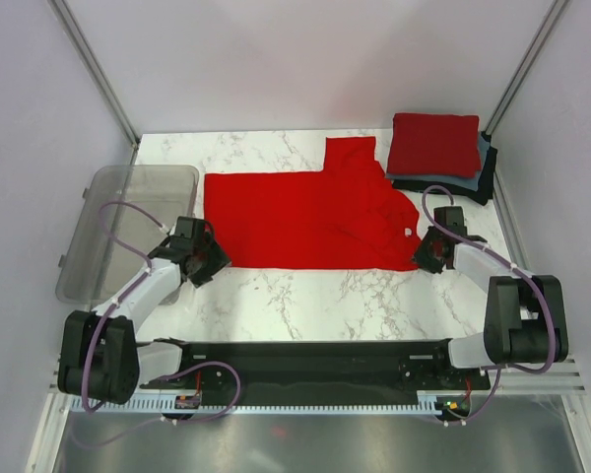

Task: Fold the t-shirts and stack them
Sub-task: Fold the tshirt

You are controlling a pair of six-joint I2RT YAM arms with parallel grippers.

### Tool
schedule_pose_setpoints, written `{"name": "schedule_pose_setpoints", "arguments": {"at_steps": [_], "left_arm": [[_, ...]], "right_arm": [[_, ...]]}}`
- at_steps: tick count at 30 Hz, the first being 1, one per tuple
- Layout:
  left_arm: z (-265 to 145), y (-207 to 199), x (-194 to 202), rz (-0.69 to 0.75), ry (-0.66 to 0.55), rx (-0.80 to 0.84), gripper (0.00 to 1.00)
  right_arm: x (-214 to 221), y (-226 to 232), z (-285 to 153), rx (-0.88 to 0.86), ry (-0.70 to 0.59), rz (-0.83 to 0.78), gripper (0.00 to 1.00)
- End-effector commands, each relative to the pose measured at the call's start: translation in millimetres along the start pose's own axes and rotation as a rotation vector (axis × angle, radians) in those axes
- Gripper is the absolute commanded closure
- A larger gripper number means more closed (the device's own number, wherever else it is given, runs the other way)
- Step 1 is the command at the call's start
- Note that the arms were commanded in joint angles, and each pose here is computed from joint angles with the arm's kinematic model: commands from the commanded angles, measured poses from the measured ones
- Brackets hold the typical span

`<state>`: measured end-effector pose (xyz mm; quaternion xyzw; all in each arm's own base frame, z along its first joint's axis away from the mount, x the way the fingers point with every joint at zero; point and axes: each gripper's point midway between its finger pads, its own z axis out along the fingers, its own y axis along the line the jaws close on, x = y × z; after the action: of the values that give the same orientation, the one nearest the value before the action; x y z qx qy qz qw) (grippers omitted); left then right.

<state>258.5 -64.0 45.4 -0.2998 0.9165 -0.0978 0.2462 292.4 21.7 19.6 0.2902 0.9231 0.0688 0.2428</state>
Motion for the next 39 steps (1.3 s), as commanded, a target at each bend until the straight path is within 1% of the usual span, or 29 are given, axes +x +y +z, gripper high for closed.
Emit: {"name": "schedule_pose_setpoints", "arguments": {"at_steps": [1,2,3,5,6,8,10,13,16,17,19,21,22,23,25,26,27,28,29,30,31,32,33,35,37,38,39], "left_arm": [[16,30,-9,-0.093,-0.071,-0.165,0.31],[18,32,-10,-0.099,-0.074,-0.182,0.32],[20,35,-11,-0.104,-0.078,-0.2,0.33],[25,43,-13,-0.128,-0.097,-0.247,0.34],[26,44,-14,-0.137,-0.102,-0.256,0.34],[31,44,-18,-0.152,-0.11,-0.275,0.34],[35,43,-21,-0.168,-0.117,-0.288,0.34],[44,37,-18,-0.173,-0.081,-0.283,0.41],[53,35,-10,-0.181,-0.05,-0.282,0.54],[54,37,-6,-0.179,-0.039,-0.287,0.65],[54,37,-1,-0.179,-0.026,-0.284,0.69],[51,34,1,-0.177,-0.033,-0.265,0.69],[50,33,0,-0.175,-0.034,-0.255,0.77],[49,32,-1,-0.173,-0.038,-0.247,0.97],[41,21,-9,-0.159,-0.046,-0.214,0.98],[37,17,-13,-0.156,-0.048,-0.206,0.98],[32,10,-17,-0.151,-0.048,-0.184,0.98],[24,1,-25,-0.137,-0.06,-0.158,0.98],[12,-12,-38,-0.127,-0.068,-0.138,0.98],[1,-20,-46,-0.119,-0.075,-0.123,0.98],[-10,-23,-54,-0.107,-0.088,-0.131,0.98],[-36,-40,-77,-0.113,-0.152,-0.081,0.98],[-50,-33,-79,-0.113,-0.165,-0.109,0.98],[-86,-42,-95,-0.115,-0.245,-0.028,0.98],[-102,-38,-91,-0.111,-0.254,-0.006,0.98],[-102,-32,-84,-0.112,-0.241,-0.014,0.98],[-109,-28,-78,-0.119,-0.244,0.002,0.98]], "right_arm": [[-3,-9,5,0.001,-0.01,0.022,0.7],[-4,-11,5,0.006,-0.01,0.025,0.74],[-3,-13,4,-0.012,0.003,0.038,0.84],[-3,-17,4,-0.015,0.01,0.053,0.9],[-3,-19,3,-0.018,0.013,0.06,0.95],[-4,-23,1,-0.028,0.014,0.074,0.99],[-5,-25,-1,-0.04,0.017,0.086,1.0],[-6,-25,-5,-0.052,0.014,0.09,1.0],[-4,-20,-8,-0.078,0.019,0.098,1.0],[-3,-19,-8,-0.085,0.025,0.101,1.0],[-3,-18,-7,-0.091,0.028,0.102,1.0],[-1,-18,-6,-0.092,0.036,0.103,1.0],[-2,-17,-6,-0.096,0.033,0.103,1.0],[-2,-16,-6,-0.1,0.033,0.104,1.0],[-4,-12,-4,-0.114,0.043,0.108,1.0],[-13,-6,-6,-0.131,0.033,0.109,1.0],[-12,-1,-6,-0.144,0.067,0.112,1.0],[-17,5,-8,-0.158,0.073,0.107,1.0],[-42,20,-18,-0.191,0.036,0.092,1.0],[-55,26,-29,-0.199,0.006,0.08,1.0],[-64,21,-42,-0.151,-0.018,0.074,1.0],[-90,29,-63,-0.159,-0.096,0.07,1.0],[-101,32,-91,-0.171,-0.162,0.067,1.0],[-118,37,-123,-0.193,-0.237,0.068,1.0],[-109,33,-138,-0.189,-0.231,0.067,1.0],[-95,26,-131,-0.175,-0.196,0.07,1.0],[-85,22,-131,-0.176,-0.191,0.072,1.0]]}}
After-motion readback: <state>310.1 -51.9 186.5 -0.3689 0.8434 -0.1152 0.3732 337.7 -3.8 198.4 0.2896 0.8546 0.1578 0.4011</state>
